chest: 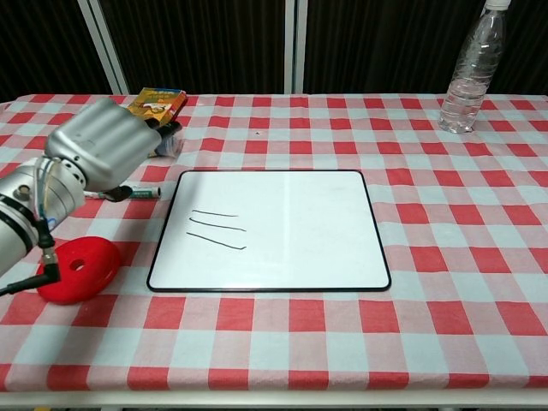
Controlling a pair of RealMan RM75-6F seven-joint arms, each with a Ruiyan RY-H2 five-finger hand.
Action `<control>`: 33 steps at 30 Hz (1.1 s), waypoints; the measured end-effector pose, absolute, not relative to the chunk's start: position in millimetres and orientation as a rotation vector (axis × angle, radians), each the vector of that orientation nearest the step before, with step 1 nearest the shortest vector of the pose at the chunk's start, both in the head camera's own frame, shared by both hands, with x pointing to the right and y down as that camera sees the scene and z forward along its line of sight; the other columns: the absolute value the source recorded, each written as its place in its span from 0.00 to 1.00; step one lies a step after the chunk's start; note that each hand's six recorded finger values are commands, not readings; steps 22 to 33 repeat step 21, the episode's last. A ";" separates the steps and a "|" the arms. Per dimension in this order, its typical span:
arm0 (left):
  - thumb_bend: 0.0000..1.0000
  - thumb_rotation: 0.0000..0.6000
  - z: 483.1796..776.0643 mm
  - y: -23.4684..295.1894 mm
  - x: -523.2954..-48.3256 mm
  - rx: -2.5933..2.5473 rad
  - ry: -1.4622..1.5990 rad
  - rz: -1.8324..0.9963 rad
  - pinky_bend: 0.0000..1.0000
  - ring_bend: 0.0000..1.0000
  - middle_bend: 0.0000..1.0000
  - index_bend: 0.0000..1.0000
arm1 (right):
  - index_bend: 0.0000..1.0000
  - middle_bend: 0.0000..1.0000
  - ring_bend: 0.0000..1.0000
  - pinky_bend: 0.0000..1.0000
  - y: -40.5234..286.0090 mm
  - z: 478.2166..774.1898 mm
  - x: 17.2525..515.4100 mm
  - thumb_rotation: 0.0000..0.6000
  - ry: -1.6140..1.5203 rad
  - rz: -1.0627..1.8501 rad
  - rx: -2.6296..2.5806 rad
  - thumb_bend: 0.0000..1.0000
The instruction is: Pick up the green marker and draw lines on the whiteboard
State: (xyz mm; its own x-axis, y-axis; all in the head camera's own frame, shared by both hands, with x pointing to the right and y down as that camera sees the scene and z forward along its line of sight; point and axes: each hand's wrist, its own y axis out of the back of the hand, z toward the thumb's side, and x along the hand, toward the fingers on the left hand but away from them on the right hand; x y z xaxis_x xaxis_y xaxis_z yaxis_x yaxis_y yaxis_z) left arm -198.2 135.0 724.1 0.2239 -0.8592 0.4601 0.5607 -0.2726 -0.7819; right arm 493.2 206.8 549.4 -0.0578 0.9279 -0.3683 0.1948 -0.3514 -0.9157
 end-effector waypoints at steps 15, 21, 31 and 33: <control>0.20 1.00 620.4 130.7 -347.2 -1.593 1.034 -1.455 0.15 0.16 0.20 0.14 | 0.00 0.04 0.00 0.00 208.9 549.7 505.6 1.00 -1.280 1.460 -1.580 0.21; 0.20 1.00 587.5 169.8 -401.3 -1.455 1.050 -1.481 0.15 0.16 0.19 0.14 | 0.00 0.04 0.00 0.00 201.8 545.6 493.8 1.00 -1.273 1.377 -1.582 0.21; 0.20 1.00 587.5 169.8 -401.3 -1.455 1.050 -1.481 0.15 0.16 0.19 0.14 | 0.00 0.04 0.00 0.00 201.8 545.6 493.8 1.00 -1.273 1.377 -1.582 0.21; 0.20 1.00 587.5 169.8 -401.3 -1.455 1.050 -1.481 0.15 0.16 0.19 0.14 | 0.00 0.04 0.00 0.00 201.8 545.6 493.8 1.00 -1.273 1.377 -1.582 0.21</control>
